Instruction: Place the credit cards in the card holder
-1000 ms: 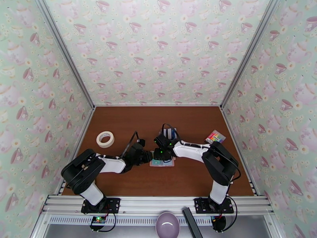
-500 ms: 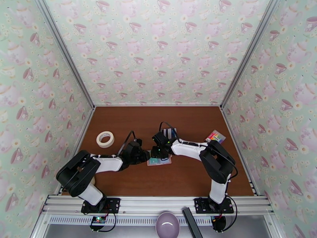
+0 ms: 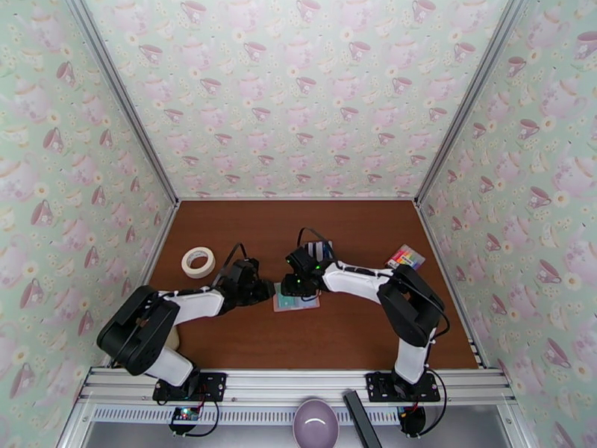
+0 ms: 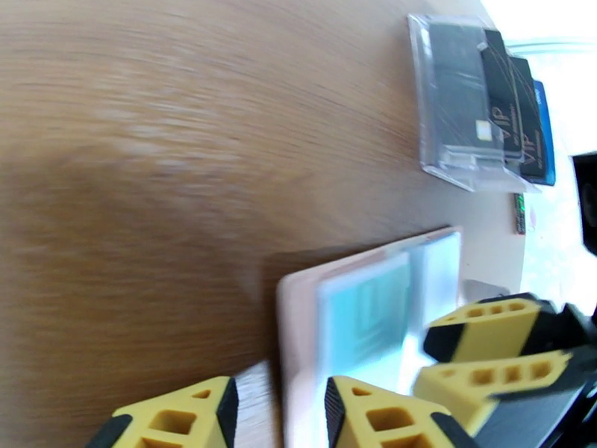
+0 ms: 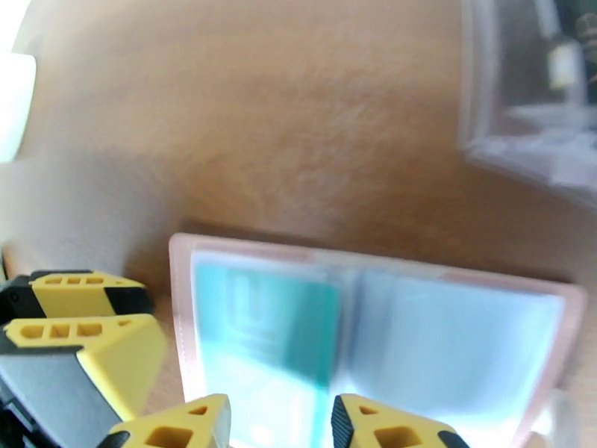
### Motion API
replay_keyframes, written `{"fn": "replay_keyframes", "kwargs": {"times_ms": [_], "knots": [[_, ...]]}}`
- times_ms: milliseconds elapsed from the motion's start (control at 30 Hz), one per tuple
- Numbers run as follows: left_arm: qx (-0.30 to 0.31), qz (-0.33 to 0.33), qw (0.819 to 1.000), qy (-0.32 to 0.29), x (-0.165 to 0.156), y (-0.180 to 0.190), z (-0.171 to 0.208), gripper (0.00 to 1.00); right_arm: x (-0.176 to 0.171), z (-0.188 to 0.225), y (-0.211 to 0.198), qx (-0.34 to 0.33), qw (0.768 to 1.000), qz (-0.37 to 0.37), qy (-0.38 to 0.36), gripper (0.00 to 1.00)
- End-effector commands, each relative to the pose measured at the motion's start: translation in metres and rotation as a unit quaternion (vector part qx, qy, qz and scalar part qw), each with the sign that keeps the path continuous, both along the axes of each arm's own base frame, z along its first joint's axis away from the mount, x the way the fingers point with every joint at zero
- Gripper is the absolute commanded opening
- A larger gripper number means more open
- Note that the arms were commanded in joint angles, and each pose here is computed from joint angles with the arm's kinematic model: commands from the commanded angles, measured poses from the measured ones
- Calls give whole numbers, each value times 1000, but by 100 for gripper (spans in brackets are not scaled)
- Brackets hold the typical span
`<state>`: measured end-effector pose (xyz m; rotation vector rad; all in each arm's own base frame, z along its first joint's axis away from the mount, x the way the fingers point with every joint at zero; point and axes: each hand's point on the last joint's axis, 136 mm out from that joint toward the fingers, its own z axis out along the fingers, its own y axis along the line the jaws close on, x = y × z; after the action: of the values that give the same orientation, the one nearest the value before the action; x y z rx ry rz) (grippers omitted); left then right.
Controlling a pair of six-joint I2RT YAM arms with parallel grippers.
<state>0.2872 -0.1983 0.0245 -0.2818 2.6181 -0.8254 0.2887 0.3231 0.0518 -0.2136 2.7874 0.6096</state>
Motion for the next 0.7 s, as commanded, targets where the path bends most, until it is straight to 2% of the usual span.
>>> {"fn": "replay_keyframes", "kwargs": {"times_ms": [0, 400, 667], "knots": [[52, 8, 998, 32, -20, 24, -13, 38, 12, 16, -19, -9, 1000, -8, -26, 42], [10, -54, 998, -22, -30, -35, 31, 35, 22, -2, -34, -30, 999, -11, -17, 42], [0, -84, 996, -38, -33, -68, 29, 35, 21, -14, -39, -45, 999, -13, -9, 42]]}}
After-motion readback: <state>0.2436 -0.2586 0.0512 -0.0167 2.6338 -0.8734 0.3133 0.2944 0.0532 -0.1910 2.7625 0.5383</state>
